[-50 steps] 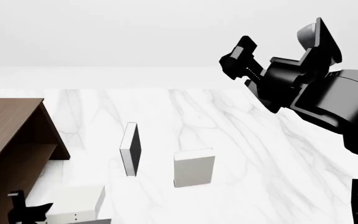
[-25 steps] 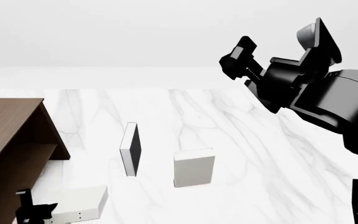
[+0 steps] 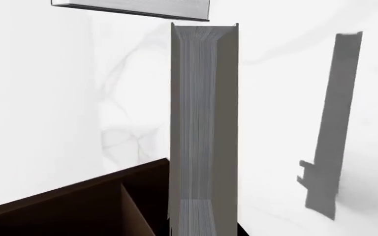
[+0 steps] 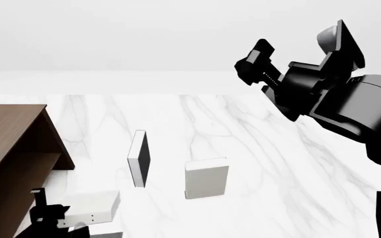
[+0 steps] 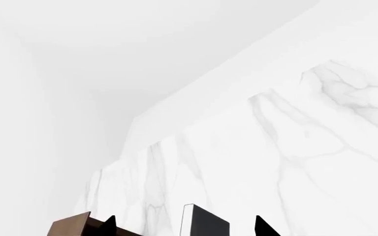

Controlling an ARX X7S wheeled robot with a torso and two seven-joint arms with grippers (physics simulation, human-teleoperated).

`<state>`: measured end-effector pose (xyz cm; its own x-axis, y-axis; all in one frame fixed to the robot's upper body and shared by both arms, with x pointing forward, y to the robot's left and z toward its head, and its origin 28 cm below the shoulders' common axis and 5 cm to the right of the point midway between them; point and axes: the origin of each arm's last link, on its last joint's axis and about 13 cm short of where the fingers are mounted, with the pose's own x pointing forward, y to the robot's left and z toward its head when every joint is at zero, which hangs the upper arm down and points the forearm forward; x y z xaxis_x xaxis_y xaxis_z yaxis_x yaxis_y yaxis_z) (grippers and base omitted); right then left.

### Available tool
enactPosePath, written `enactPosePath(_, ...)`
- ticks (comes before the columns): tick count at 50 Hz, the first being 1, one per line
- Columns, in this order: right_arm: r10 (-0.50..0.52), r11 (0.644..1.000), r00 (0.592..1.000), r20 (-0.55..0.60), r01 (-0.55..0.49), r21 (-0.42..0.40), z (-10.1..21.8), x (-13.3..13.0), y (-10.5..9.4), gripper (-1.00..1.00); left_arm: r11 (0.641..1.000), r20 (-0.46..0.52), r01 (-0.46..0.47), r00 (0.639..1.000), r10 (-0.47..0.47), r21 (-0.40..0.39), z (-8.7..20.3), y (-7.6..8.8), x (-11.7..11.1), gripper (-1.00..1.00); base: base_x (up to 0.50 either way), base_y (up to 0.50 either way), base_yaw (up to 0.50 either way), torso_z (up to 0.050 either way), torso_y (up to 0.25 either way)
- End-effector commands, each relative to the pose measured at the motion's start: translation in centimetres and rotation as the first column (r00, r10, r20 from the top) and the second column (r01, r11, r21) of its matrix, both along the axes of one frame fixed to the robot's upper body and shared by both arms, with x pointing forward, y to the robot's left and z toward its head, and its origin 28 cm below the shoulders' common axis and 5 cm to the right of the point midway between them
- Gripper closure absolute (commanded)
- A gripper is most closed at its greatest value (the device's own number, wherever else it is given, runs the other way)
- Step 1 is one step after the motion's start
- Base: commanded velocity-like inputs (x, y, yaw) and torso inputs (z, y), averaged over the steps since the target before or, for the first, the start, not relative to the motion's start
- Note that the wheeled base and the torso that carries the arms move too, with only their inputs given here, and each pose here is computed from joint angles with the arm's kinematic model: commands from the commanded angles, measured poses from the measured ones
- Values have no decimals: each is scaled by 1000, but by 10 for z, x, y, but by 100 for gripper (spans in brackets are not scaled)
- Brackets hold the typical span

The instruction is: Pick up the book on the right and place it under the cabinet shelf.

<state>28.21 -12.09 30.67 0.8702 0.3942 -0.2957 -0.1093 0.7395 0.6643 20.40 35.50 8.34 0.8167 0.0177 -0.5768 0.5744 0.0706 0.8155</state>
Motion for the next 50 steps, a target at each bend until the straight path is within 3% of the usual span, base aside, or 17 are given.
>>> enactPosePath(1,-4,1000,1000,-2,4,0,0,0,0,-100,999,99,5,995,-9,38,12,1,23,100,0,0,0,0,0)
enactPosePath(26,-4,1000,1000,-4,4,1,0,0,1,-100,997,10,-66,998,65,32,-5,8,17,100,0,0,0,0,1)
enactPosePath(50,-7,1000,1000,-9,7,4,0,0,0,-100,997,-51,-68,996,69,31,-19,8,10,100,0,0,0,0,1)
